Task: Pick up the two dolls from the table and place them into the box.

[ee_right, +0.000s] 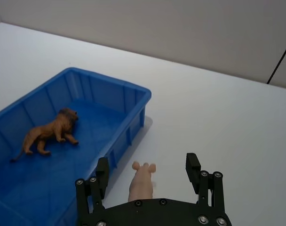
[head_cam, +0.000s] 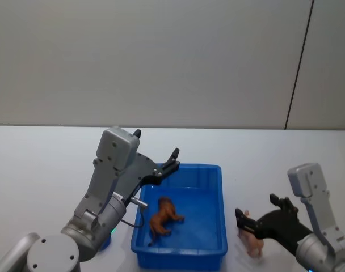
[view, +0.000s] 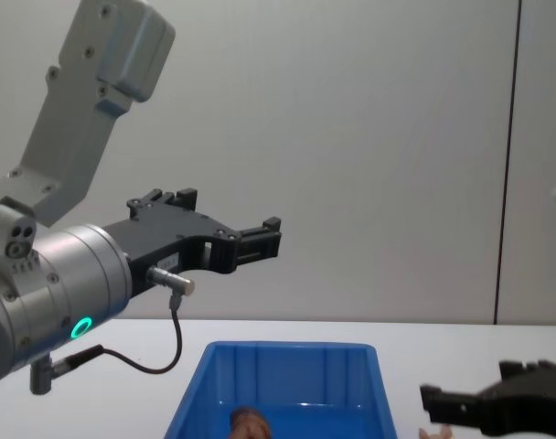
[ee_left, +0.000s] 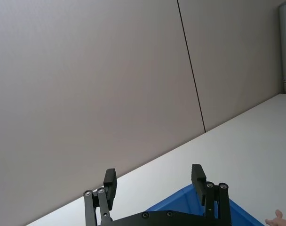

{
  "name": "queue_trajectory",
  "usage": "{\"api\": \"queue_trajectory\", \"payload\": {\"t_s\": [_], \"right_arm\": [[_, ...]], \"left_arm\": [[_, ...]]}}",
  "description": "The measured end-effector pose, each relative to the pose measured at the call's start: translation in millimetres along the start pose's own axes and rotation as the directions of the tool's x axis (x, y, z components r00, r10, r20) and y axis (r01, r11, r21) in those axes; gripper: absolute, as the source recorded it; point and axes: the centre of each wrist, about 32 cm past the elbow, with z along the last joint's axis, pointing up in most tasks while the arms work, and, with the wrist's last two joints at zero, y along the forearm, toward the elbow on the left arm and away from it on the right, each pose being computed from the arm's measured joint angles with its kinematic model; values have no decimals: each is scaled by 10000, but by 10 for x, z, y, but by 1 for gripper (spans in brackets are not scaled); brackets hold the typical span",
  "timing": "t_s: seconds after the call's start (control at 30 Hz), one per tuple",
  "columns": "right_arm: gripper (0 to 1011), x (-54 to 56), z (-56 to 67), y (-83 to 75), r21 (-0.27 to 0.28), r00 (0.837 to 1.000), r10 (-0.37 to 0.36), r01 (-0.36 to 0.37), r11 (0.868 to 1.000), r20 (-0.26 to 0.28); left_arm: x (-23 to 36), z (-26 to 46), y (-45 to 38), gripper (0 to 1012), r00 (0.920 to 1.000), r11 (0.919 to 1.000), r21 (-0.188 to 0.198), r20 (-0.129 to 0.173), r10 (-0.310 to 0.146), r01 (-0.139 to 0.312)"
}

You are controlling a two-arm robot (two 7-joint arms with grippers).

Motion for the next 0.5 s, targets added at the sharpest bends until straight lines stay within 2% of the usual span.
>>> {"api": "queue_trajectory", "payload": {"t_s": [0.5], "right_arm": [[1001,33,-245,49,-1162,9998,199,-195,9930,30]], "left_arm": [[0,0,0,1001,10000,10000,0,0,-1,1]]}}
